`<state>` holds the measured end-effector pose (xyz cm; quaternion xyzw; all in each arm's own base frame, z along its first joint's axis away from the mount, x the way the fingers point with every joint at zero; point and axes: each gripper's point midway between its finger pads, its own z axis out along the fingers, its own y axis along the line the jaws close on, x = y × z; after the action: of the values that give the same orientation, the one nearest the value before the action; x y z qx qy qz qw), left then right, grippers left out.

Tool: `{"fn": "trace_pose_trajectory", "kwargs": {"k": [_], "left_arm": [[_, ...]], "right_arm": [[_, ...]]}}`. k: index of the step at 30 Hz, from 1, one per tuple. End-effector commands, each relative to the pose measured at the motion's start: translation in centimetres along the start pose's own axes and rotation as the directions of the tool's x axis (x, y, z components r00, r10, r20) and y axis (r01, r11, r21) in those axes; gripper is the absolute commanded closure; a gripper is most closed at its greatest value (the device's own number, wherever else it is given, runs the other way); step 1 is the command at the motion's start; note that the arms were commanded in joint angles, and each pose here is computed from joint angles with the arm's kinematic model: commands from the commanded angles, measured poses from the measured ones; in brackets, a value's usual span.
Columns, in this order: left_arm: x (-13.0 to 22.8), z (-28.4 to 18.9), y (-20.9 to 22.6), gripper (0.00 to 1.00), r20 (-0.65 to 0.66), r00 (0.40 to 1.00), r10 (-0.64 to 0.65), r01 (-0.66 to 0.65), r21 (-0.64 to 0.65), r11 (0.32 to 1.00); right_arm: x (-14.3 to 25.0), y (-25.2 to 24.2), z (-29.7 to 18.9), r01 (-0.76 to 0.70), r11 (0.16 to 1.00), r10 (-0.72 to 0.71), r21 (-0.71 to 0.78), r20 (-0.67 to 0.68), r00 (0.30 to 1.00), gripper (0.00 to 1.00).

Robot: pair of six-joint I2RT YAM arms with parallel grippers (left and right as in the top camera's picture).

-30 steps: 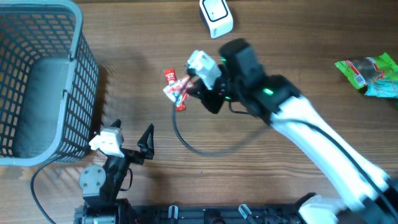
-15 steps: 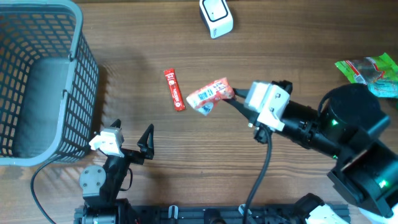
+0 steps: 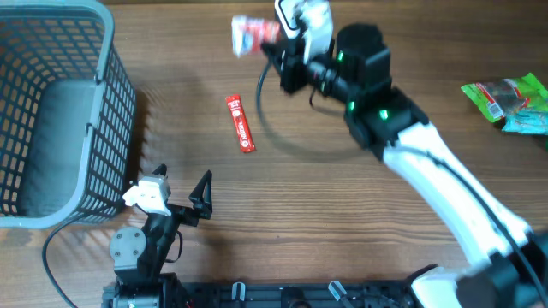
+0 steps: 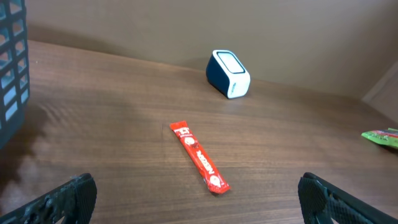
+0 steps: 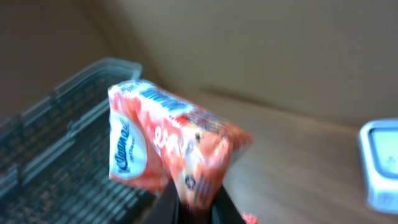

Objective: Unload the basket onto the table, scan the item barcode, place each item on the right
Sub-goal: 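Lift the tissue pack and hold it up to the scanner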

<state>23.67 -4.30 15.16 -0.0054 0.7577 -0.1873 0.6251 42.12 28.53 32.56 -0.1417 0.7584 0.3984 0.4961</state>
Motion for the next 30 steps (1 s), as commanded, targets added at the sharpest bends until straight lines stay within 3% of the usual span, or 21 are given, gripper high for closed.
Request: {"fn": "trace_pose_trajectory", "kwargs": {"k": [1, 4, 5, 7, 11, 13, 16, 17, 21, 23, 27, 30], "left_arm": [[0.1, 0.0, -0.1, 0.00, -0.001, 1.000, 0.016, -0.016, 0.005, 1.000], [0.1, 0.0, -0.1, 0.00, -0.001, 1.000, 0.017, -0.017, 0.005, 1.000], [0.1, 0.0, -0.1, 0.00, -0.001, 1.000, 0.016, -0.016, 0.005, 1.000], [0.1, 0.0, -0.1, 0.00, -0.001, 1.000, 0.016, -0.016, 0.005, 1.000], [0.1, 0.0, -0.1, 0.00, -0.001, 1.000, 0.016, -0.016, 0.005, 1.000], [0.1, 0.0, -0.1, 0.00, -0.001, 1.000, 0.017, -0.017, 0.005, 1.000], [0.1, 0.0, -0.1, 0.00, -0.001, 1.000, 0.016, -0.016, 0.005, 1.000], [0.1, 0.0, -0.1, 0.00, -0.001, 1.000, 0.017, -0.017, 0.005, 1.000], [0.1, 0.0, -0.1, 0.00, -0.001, 1.000, 0.017, -0.017, 0.005, 1.000], [0.1, 0.0, -0.1, 0.00, -0.001, 1.000, 0.017, -0.017, 0.005, 1.000], [0.1, 0.0, -0.1, 0.00, -0.001, 1.000, 0.016, -0.016, 0.005, 1.000], [0.1, 0.0, -0.1, 0.00, -0.001, 1.000, 0.016, -0.016, 0.005, 1.000]], "right_arm": [[-2.2, -4.7, 1.3, -0.537, 0.828, 0.543, -0.163, -0.008, 0.840, 0.96], [-2.4, -9.4, 2.1, -0.733, 0.661, 0.745, -0.163, 0.019, 0.667, 0.96], [-1.6, -11.2, 2.4, -0.847, 0.514, 0.855, -0.134, 0.005, 0.518, 0.96], [0.4, -13.5, 3.3, -0.933, 0.352, 0.936, -0.082, 0.007, 0.352, 0.96], [-0.1, -15.3, 4.7, -0.905, 0.400, 0.915, -0.143, 0.111, 0.387, 0.96], [0.0, -16.1, 5.7, -0.933, 0.311, 0.948, -0.181, 0.129, 0.291, 0.96], [1.4, -18.3, 7.2, -0.975, 0.114, 0.987, -0.188, 0.131, 0.091, 0.96], [1.7, -18.7, 7.8, -0.977, 0.085, 0.991, -0.194, 0.122, 0.062, 0.96], [1.8, -19.5, 10.9, -0.971, 0.043, 0.998, -0.237, 0.053, 0.032, 0.96], [2.1, -20.5, 12.6, -0.971, -0.009, 0.999, -0.239, 0.033, -0.018, 0.95], [2.7, -22.2, 15.7, -0.969, -0.003, 1.000, -0.247, -0.005, -0.001, 0.96], [4.3, -23.7, 16.8, -0.978, -0.028, 0.999, -0.206, 0.015, -0.032, 0.96]]}}
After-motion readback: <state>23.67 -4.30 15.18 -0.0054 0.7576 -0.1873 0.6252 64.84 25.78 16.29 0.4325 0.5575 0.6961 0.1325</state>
